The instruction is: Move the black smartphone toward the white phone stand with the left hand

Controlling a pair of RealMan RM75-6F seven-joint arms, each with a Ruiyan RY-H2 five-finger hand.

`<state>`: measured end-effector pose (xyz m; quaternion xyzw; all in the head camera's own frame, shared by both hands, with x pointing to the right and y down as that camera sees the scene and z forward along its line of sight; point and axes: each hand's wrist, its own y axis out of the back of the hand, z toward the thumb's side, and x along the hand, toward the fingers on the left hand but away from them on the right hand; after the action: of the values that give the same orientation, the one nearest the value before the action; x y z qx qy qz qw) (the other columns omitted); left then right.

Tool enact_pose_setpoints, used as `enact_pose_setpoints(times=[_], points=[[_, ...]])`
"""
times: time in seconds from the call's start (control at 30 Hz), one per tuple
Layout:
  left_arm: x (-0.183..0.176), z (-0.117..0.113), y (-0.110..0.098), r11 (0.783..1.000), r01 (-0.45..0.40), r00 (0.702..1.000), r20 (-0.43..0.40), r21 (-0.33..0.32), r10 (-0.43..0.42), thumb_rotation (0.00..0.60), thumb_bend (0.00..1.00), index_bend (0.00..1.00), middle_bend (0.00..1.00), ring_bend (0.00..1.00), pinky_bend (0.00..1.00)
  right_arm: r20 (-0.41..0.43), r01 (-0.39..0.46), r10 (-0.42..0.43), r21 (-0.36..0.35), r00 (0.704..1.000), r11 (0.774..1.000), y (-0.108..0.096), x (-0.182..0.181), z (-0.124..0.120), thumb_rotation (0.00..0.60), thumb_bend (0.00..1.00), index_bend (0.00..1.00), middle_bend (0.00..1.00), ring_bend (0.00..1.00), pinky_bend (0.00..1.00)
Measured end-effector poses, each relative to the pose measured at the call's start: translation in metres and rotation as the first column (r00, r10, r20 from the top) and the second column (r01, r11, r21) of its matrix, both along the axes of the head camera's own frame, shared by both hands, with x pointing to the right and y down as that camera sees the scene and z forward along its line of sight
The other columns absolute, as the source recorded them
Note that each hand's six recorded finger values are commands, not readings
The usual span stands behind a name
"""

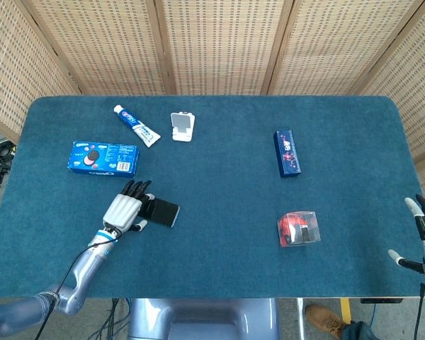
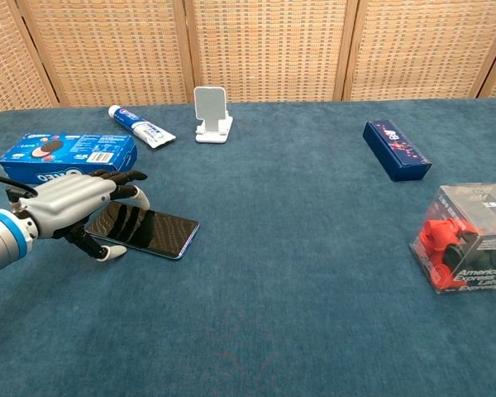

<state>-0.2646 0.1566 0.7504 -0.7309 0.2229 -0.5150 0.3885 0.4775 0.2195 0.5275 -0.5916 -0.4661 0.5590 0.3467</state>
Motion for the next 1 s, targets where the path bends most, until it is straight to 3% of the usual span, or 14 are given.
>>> enact_pose_setpoints(times=[0.17, 0.47, 1.0], points=[[0.001, 0.002, 0.0, 1.0, 0.0, 1.0, 0.002, -0.004, 0.0, 0.6, 0.31, 0.27, 0.0, 0.0, 0.0, 0.0, -0.002, 0.002, 0.0, 1.0, 1.0, 0.0, 0.001, 0.0, 0.6, 0.0, 0.03, 0.0, 0.0, 0.0], [0.004, 0.004, -0.001, 1.0, -0.008, 1.0, 0.009, -0.006, 0.008, 0.6, 0.54, 0.32, 0.0, 0.0, 0.0, 0.001, -0.002, 0.002, -0.001, 1.0, 1.0, 0.0, 0.001, 0.001, 0.6, 0.0, 0.03, 0.0, 0.0, 0.0], [0.014, 0.0, -0.02, 0.998, -0.051, 0.997, 0.053, 0.022, 0.05, 0.6, 0.63, 0.33, 0.0, 0.0, 0.0, 0.0, -0.004, 0.004, -0.005, 1.0, 1.0, 0.0, 0.001, 0.002, 0.6, 0.0, 0.03, 0.0, 0.0, 0.0]])
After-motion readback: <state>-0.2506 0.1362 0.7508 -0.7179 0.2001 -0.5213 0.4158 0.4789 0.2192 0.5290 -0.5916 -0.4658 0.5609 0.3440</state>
